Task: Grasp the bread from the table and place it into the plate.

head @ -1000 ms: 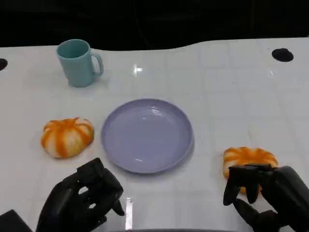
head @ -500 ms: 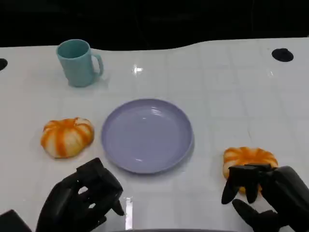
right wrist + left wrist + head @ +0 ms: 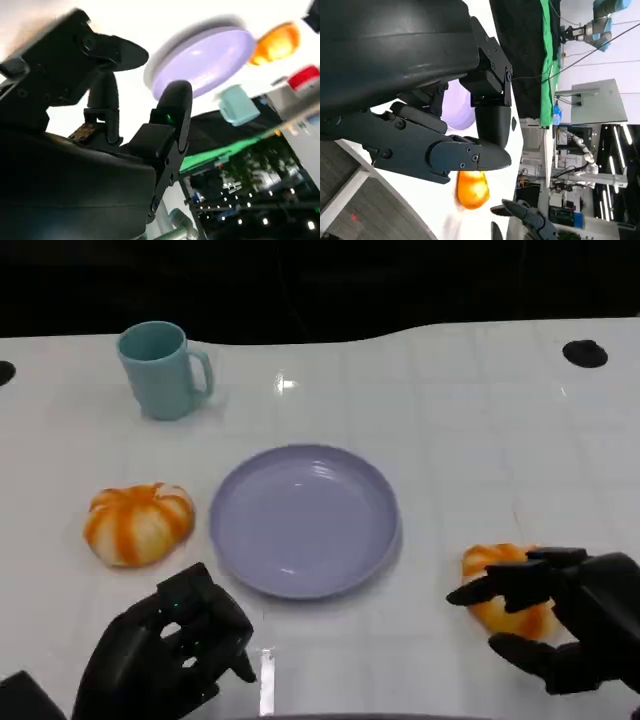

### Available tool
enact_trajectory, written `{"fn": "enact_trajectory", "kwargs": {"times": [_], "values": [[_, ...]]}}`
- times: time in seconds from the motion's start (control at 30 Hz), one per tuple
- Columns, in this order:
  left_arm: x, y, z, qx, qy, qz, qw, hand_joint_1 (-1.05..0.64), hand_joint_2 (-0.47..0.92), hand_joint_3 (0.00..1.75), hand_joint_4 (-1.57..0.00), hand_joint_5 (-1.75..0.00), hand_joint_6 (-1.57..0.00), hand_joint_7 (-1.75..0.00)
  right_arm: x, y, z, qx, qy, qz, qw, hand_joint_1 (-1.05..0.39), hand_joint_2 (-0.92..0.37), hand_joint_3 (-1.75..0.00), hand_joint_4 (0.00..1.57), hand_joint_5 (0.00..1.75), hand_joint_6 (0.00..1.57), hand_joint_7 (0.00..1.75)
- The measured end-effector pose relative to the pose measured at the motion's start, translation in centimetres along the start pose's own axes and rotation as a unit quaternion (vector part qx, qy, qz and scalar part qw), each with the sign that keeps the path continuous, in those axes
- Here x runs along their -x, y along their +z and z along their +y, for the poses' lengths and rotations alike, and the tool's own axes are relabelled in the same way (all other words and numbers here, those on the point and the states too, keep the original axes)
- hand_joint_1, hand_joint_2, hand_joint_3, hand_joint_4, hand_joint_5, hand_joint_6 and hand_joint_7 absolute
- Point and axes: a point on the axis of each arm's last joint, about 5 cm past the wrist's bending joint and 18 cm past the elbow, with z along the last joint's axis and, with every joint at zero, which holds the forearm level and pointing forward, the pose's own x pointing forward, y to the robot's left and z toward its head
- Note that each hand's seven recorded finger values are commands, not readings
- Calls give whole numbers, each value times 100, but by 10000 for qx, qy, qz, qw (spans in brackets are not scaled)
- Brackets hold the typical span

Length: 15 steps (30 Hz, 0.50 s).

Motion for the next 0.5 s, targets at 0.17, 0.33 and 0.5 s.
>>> {"fn": "enact_trajectory", "kwargs": {"times": [0.17,0.33,0.5], "values": [[-2,1,0,0,-1,-3,10000,-54,92,33,-66,-175,-58,-153,2,66,-186,653,233,110,9975,-41,-79,-6,30,34,46,0],[-5,2,1,12,-2,-7,10000,-54,92,32,-66,-175,-58,-153,17,170,-273,1043,357,294,9935,-43,-78,-2,17,31,33,0],[-8,2,0,14,-4,-7,10000,-56,92,31,-66,-175,-58,-153,8,241,-325,1544,505,538,9853,-49,-78,0,6,39,27,0]]}}
